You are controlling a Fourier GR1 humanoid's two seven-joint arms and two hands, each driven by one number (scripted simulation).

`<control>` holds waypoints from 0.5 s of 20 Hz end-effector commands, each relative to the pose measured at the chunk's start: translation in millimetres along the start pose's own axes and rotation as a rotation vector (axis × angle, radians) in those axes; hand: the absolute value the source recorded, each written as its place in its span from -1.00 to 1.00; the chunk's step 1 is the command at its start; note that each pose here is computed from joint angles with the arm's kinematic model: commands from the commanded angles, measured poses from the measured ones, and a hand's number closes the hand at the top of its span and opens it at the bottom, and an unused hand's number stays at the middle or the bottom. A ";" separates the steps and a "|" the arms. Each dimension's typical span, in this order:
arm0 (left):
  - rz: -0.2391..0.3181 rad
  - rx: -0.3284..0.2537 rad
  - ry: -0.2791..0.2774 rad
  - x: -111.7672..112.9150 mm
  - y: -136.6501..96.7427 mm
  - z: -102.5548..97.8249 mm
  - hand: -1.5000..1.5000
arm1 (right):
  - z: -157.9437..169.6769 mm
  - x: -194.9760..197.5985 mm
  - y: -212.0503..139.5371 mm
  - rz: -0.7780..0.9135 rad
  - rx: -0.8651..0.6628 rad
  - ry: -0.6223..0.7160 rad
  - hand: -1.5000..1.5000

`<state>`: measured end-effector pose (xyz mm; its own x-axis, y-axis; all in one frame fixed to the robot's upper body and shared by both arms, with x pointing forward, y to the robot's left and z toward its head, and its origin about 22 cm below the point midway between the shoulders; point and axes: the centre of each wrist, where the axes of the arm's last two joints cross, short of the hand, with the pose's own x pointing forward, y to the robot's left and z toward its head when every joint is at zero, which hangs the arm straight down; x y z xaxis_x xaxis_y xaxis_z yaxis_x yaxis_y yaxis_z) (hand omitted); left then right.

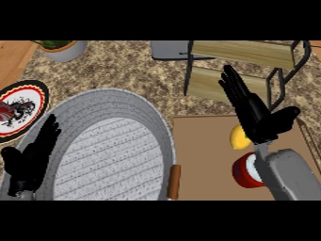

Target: Pick the lemon from the tray and place it in the tiered shelf

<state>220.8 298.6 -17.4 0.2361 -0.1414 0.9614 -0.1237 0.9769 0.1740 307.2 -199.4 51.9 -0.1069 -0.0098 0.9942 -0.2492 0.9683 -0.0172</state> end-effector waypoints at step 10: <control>0.056 0.070 -0.275 77.7 -1.0 -10.1 0.00 | 4.0 -3.8 -79.0 -0.003 -0.643 -0.013 -1.00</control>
<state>231.1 295.1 49.2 -0.0031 -0.1714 0.9852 -0.1895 0.9675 0.1677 323.4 -259.0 54.0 -0.0945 0.0794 0.9924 0.2369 0.9700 -0.0550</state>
